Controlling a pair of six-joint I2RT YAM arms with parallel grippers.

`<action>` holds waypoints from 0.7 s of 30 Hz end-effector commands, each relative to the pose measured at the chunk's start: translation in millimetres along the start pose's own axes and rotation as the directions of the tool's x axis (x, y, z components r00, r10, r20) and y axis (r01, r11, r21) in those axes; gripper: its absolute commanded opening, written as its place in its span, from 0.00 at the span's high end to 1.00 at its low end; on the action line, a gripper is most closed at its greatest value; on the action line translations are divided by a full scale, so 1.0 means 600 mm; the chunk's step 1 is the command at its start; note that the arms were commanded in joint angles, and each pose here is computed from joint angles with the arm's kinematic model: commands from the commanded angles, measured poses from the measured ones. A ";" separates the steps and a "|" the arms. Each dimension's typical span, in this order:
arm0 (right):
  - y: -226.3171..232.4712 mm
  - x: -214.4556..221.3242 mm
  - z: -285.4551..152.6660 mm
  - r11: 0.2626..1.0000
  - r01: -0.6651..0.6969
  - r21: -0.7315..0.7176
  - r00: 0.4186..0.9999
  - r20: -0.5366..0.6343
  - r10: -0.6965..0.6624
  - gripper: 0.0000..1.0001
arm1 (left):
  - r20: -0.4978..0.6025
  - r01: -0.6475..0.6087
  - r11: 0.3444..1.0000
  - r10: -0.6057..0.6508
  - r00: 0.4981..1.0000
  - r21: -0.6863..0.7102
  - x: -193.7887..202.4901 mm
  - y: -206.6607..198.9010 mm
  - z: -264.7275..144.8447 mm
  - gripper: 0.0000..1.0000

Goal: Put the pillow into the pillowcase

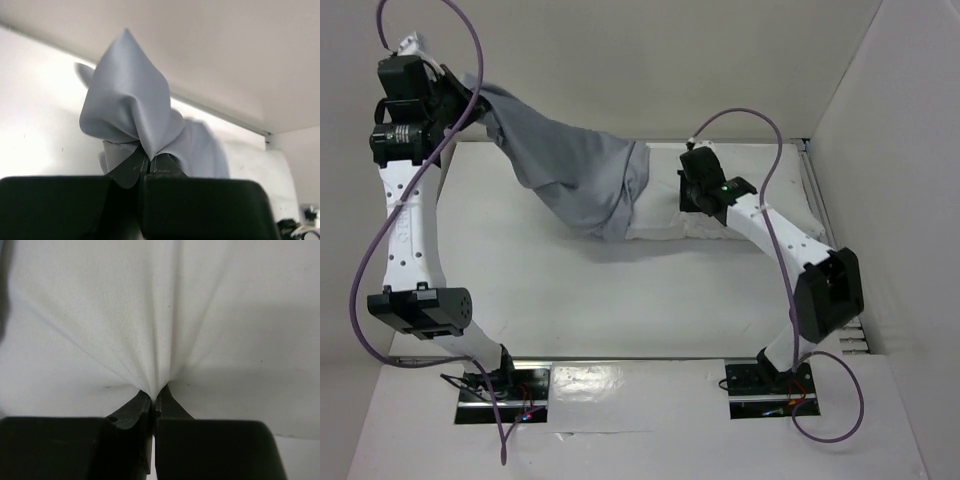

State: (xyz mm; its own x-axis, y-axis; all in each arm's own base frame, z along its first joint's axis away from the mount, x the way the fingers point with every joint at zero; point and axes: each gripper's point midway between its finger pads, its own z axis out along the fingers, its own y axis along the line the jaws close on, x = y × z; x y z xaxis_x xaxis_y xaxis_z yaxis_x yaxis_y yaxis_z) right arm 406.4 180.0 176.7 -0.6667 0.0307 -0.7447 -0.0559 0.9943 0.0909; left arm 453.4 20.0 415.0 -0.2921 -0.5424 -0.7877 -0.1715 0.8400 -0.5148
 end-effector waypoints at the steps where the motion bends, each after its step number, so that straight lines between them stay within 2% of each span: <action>1: 0.035 0.011 -0.069 0.997 -0.001 -0.071 1.000 0.025 0.002 1.00 | -0.095 -0.020 1.000 0.018 0.995 -0.013 0.026 0.022 0.041 1.00; 2: 0.047 0.022 -0.071 0.997 -0.005 -0.083 1.000 0.014 0.006 1.00 | -0.080 0.002 1.000 -0.004 0.997 -0.028 0.017 0.032 0.059 1.00; 4: 0.043 0.042 -0.072 0.998 -0.004 -0.070 1.000 -0.009 0.004 1.00 | -0.148 0.029 0.996 -0.041 0.988 -0.082 0.053 0.076 0.128 1.00; 5: 0.046 0.043 -0.072 0.997 -0.018 -0.078 1.000 -0.014 0.017 1.00 | -0.165 0.031 0.995 -0.046 0.985 -0.092 0.065 0.088 0.149 0.93; 7: 0.063 0.052 -0.075 0.995 -0.023 -0.102 1.000 -0.022 0.021 1.00 | -0.228 0.047 0.992 -0.072 0.971 -0.115 0.093 0.112 0.176 0.56; 8: 0.071 0.050 -0.076 0.993 -0.031 -0.114 0.999 -0.013 0.029 1.00 | -0.271 0.056 0.986 -0.097 0.958 -0.155 0.117 0.141 0.195 0.28; 9: 0.079 0.060 -0.077 0.992 -0.031 -0.121 0.999 -0.024 0.028 1.00 | -0.324 0.053 0.983 -0.108 0.940 -0.176 0.140 0.150 0.189 0.22; 10: 0.077 0.058 -0.076 0.993 -0.031 -0.112 0.999 -0.019 0.029 1.00 | -0.321 0.052 0.978 -0.117 0.940 -0.204 0.139 0.164 0.186 0.21; 14: 0.083 0.065 -0.074 0.993 -0.032 -0.115 0.999 -0.028 0.028 1.00 | -0.182 -0.022 0.961 -0.029 0.983 -0.275 0.079 0.156 0.105 0.20; 15: 0.083 0.069 -0.069 0.993 -0.029 -0.110 0.999 -0.036 0.025 1.00 | -0.116 -0.046 0.969 0.018 0.993 -0.241 0.048 0.120 0.061 0.21; 18: 0.083 0.069 -0.069 0.993 -0.029 -0.110 0.999 -0.036 0.025 1.00 | -0.102 -0.122 0.981 0.108 0.989 -0.149 0.056 0.045 0.014 0.35; 19: 0.083 0.069 -0.069 0.993 -0.029 -0.110 0.999 -0.036 0.025 1.00 | -0.128 -0.145 0.986 0.133 0.983 -0.086 0.079 0.016 -0.006 0.41; 20: 0.083 0.069 -0.069 0.993 -0.029 -0.110 0.999 -0.036 0.025 1.00 | -0.170 -0.166 0.986 0.164 0.972 0.004 0.118 -0.032 -0.013 0.63; 21: 0.083 0.073 -0.065 0.994 -0.027 -0.106 0.999 -0.043 0.022 1.00 | -0.200 -0.171 0.983 0.181 0.963 0.067 0.146 -0.057 -0.017 0.76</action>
State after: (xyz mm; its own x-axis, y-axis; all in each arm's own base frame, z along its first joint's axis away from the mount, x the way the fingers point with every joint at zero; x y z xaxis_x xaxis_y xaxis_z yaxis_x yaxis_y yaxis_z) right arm 341.3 216.6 167.4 -0.7213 0.0135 -0.6925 -0.1205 0.9821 0.1447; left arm 456.8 12.0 309.7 -0.5323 -0.4860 -0.6931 -0.3133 0.8737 -0.3721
